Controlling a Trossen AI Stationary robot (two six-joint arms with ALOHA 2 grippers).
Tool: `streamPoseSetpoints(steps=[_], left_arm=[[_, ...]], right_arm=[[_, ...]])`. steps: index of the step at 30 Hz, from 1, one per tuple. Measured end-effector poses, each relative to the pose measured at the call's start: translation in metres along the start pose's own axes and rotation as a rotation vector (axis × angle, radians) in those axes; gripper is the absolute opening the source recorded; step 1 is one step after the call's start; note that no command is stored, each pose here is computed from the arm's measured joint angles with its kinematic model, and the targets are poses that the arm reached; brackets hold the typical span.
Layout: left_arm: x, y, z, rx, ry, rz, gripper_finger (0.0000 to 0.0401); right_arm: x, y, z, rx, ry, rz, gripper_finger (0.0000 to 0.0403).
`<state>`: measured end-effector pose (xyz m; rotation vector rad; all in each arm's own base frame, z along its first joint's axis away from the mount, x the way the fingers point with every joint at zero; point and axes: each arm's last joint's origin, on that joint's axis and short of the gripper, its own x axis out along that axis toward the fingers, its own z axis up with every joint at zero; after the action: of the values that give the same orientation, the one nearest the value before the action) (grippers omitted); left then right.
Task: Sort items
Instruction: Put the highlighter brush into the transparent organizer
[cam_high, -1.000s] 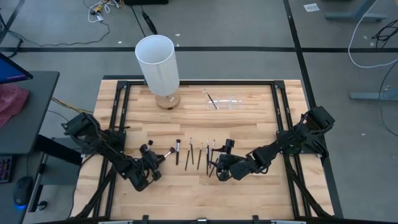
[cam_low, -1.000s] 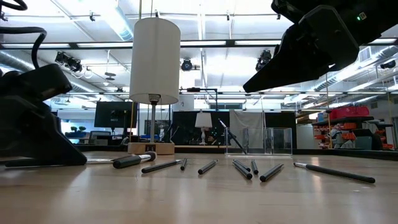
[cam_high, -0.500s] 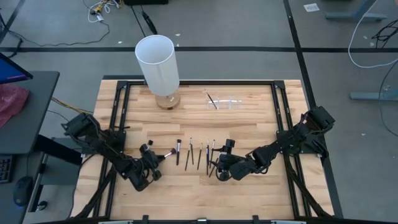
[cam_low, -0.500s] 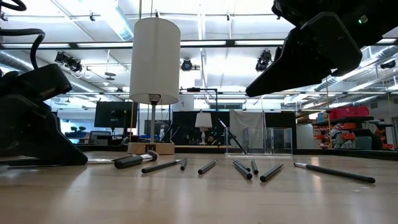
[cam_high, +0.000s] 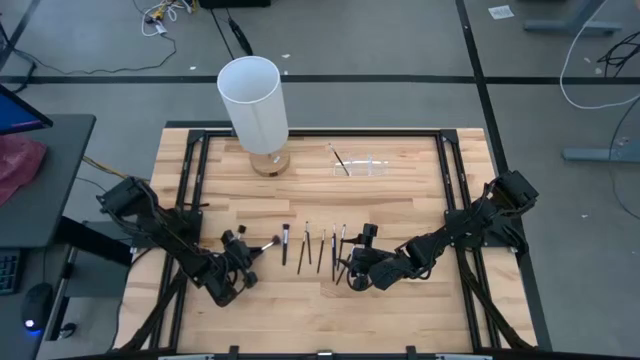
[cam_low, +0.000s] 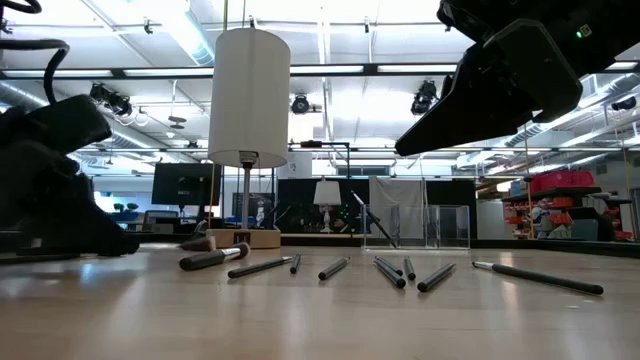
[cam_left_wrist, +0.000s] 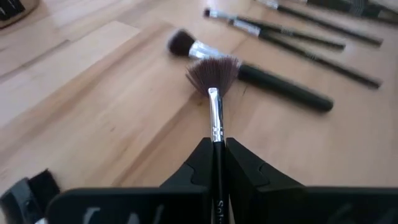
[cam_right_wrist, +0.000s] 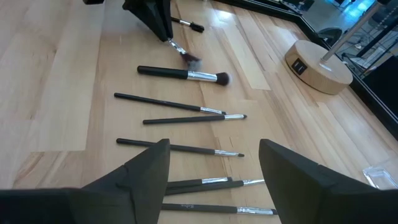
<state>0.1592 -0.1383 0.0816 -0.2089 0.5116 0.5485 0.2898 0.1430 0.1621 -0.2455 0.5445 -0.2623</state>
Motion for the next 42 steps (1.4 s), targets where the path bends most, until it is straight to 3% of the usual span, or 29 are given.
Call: streamPoseSetpoints(steps=[12, 21, 25, 30, 37, 42], left_arm=[[0.006, -0.019, 0.019, -0.069, -0.156, -0.056, 0.0023], [0.021, -0.043, 0.074, -0.009, -0.319, -0.29, 0.0023], [0.029, -0.042, 0.096, -0.013, -0.385, -0.429, 0.0024], [0.038, -0.037, 0.113, -0.046, -0.413, -0.585, 0.0023], [0.041, -0.043, 0.125, -0.046, -0.421, -0.701, 0.0024], [0.041, -0.047, 0.13, -0.046, -0.423, -0.72, 0.0028]], right_arm=[[0.007, -0.004, -0.004, 0.053, -0.031, -0.005, 0.0251], [0.034, -0.021, -0.028, 0.227, -0.271, 0.256, 0.0251], [0.046, -0.019, -0.024, 0.172, -0.3, 0.305, 0.0251], [0.05, -0.015, -0.001, 0.082, -0.432, 0.272, 0.0251], [0.051, -0.014, 0.021, -0.02, -0.523, 0.23, 0.0251], [0.045, -0.006, 0.027, -0.089, -0.567, 0.235, 0.0242]])
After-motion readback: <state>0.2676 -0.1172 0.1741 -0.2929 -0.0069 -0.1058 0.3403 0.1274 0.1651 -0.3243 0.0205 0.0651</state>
